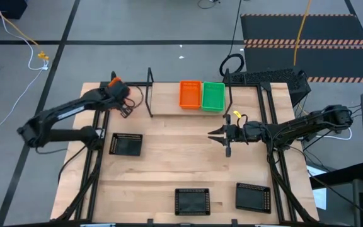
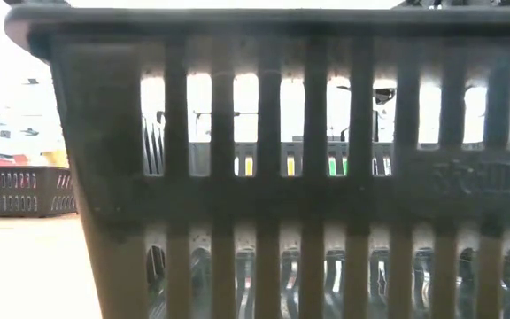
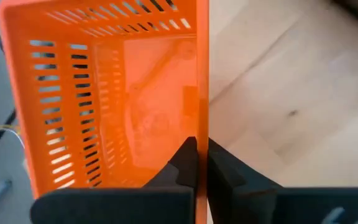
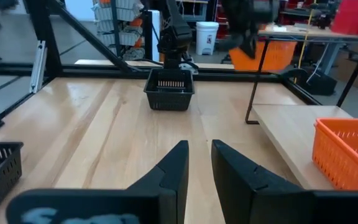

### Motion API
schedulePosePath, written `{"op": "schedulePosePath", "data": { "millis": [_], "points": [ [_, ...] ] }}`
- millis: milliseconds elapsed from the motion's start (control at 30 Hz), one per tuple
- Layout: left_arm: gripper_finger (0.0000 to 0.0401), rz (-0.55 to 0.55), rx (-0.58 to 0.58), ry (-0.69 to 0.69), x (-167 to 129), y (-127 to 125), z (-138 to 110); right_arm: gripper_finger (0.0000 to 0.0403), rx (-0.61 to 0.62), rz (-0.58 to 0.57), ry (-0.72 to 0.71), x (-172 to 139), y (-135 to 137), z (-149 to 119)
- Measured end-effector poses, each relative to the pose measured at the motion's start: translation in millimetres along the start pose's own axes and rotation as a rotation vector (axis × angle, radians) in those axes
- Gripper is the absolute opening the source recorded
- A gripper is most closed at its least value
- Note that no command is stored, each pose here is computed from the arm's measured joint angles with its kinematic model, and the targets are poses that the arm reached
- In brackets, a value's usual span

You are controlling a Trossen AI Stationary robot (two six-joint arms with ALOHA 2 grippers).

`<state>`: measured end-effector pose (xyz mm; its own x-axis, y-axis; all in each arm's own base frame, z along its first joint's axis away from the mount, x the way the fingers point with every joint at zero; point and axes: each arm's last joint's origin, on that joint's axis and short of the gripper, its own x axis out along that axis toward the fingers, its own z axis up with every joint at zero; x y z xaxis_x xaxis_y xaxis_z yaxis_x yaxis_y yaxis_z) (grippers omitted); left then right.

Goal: Stack baskets on shelf by color
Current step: Stack the orange bin on top of the orange bin on the shelf

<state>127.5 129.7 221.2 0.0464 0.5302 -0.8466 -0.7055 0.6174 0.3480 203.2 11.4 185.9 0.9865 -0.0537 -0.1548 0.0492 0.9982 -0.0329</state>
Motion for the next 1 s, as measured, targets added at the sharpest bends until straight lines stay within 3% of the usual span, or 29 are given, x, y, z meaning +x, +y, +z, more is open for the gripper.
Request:
{"op": "schedulePosePath", "data": {
  "millis": [233, 433, 533, 700, 800, 900, 1000],
  "points": [
    [0.0009, -0.086, 0.024, -0.319, -95, 6, -8, 0.0066, -0.175, 0.141, 0.019, 0, 5, -3],
    [0.0007, -0.322, -0.019, -0.554, -161, 5, -12, 0.0074, -0.173, 0.083, 0.252, 17, 11, 5],
    [0.0007, -0.404, 0.045, -0.623, -179, -7, -7, 0.0085, -0.225, 0.109, 0.262, 28, 18, 25],
    [0.0007, -0.501, 0.273, -0.697, -199, -50, 4, 0.0108, -0.324, 0.156, 0.185, 34, 31, 66],
    [0.0007, -0.534, 0.493, -0.73, -210, -85, 4, 0.0123, -0.338, 0.169, 0.168, 33, 37, 83],
    [0.0007, -0.532, 0.77, -0.779, -217, -121, -5, 0.0134, -0.32, 0.108, 0.205, 31, 41, 106],
    [0.0007, -0.525, 0.976, -0.827, -220, -155, -16, 0.0138, -0.311, 0.088, 0.252, 31, 45, 130]
  ]
}}
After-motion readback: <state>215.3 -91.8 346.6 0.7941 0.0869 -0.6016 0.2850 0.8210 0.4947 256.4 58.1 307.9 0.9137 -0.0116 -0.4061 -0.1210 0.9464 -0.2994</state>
